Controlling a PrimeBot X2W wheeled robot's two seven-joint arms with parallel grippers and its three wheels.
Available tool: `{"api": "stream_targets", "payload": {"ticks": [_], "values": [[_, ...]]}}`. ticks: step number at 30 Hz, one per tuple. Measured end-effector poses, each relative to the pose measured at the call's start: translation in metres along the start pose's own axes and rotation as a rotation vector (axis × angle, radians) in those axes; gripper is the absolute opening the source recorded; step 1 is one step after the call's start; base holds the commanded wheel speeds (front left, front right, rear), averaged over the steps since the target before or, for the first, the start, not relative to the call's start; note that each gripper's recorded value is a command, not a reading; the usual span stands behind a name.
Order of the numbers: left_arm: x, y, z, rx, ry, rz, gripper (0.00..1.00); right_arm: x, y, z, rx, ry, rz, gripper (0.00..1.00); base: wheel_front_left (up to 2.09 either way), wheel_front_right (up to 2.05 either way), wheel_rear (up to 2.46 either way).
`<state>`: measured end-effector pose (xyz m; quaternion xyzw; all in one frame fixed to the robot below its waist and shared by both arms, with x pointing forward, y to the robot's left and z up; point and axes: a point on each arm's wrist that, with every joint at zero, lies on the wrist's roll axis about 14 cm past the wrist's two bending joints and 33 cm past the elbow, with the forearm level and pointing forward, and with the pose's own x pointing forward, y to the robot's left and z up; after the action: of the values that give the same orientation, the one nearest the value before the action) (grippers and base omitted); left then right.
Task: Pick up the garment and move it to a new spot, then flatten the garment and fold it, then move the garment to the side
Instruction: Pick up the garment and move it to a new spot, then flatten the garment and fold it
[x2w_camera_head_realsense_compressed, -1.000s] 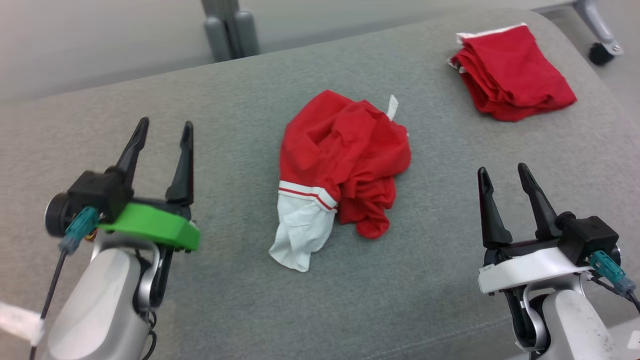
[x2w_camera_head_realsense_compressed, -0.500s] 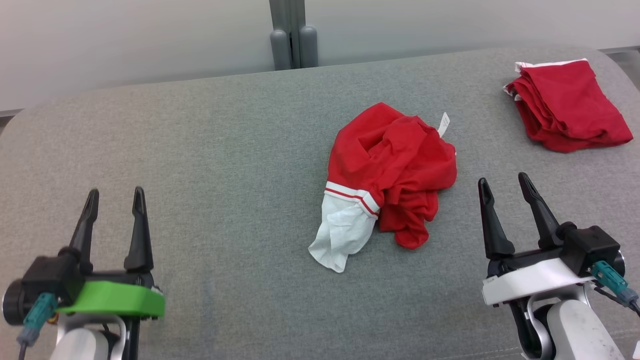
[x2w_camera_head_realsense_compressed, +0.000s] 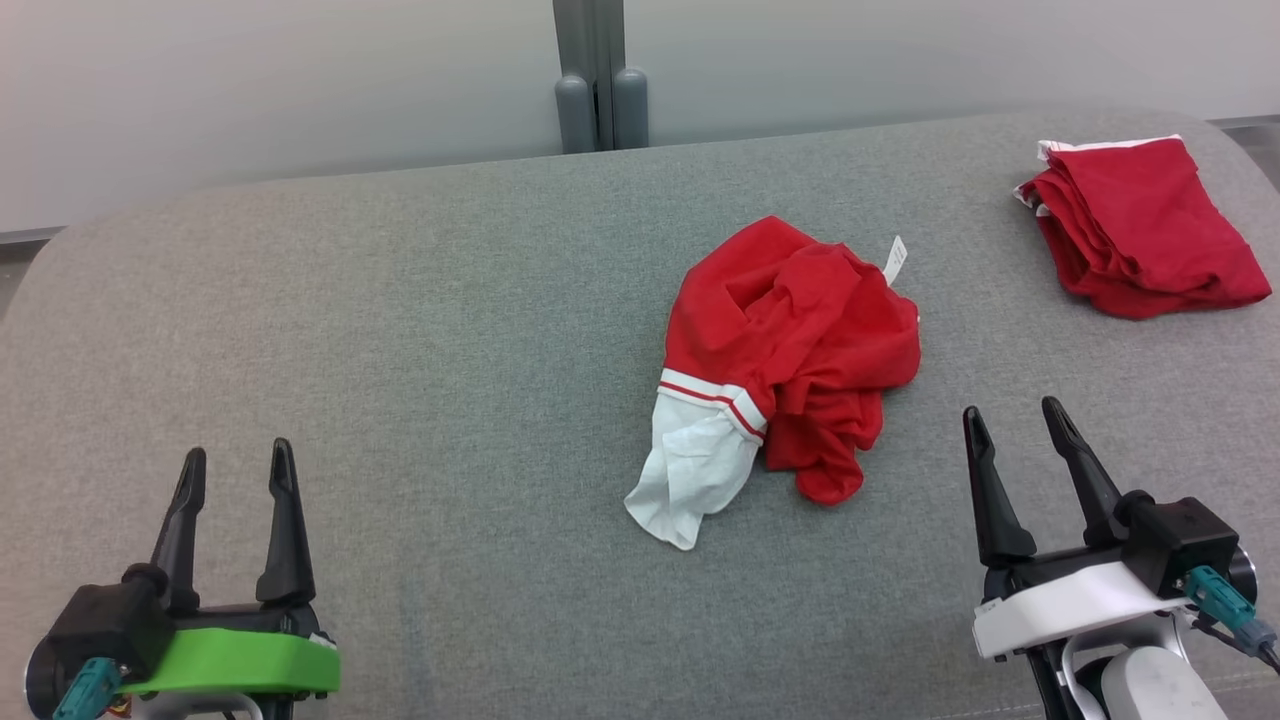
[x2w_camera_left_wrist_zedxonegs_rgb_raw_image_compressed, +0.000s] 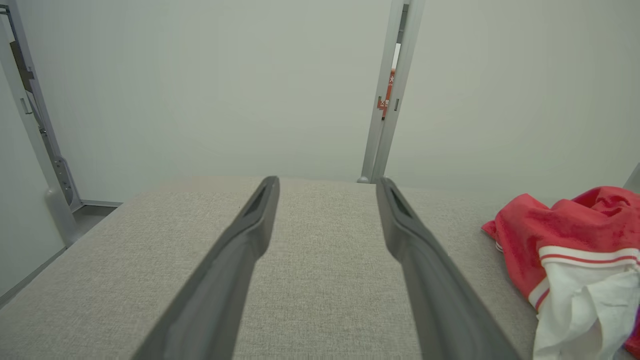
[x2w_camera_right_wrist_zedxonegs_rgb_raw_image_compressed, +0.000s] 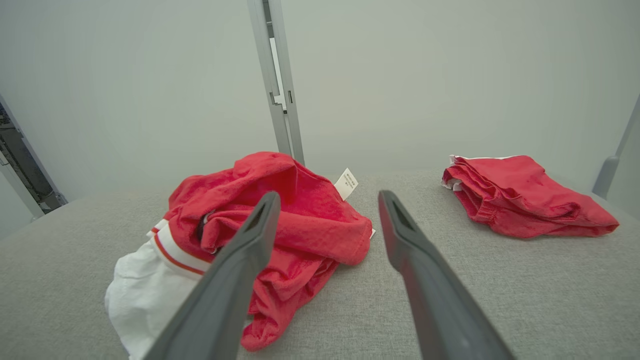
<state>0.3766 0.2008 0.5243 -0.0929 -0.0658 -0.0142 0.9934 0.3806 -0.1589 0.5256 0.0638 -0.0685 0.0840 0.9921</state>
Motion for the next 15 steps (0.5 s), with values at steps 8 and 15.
{"api": "stream_targets", "payload": {"ticks": [8, 15], "values": [[-0.0054, -0.0006, -0.0017, -0.004, 0.002, -0.010, 1.00, -0.0024, 0.0032, 0.0002, 0.002, 0.001, 0.010, 1.00, 0.00, 0.00, 0.00], [-0.0078, 0.0003, -0.0048, -0.002, 0.011, -0.010, 1.00, -0.0041, 0.0030, 0.0011, -0.002, 0.001, 0.013, 1.00, 0.00, 0.00, 0.00]]}}
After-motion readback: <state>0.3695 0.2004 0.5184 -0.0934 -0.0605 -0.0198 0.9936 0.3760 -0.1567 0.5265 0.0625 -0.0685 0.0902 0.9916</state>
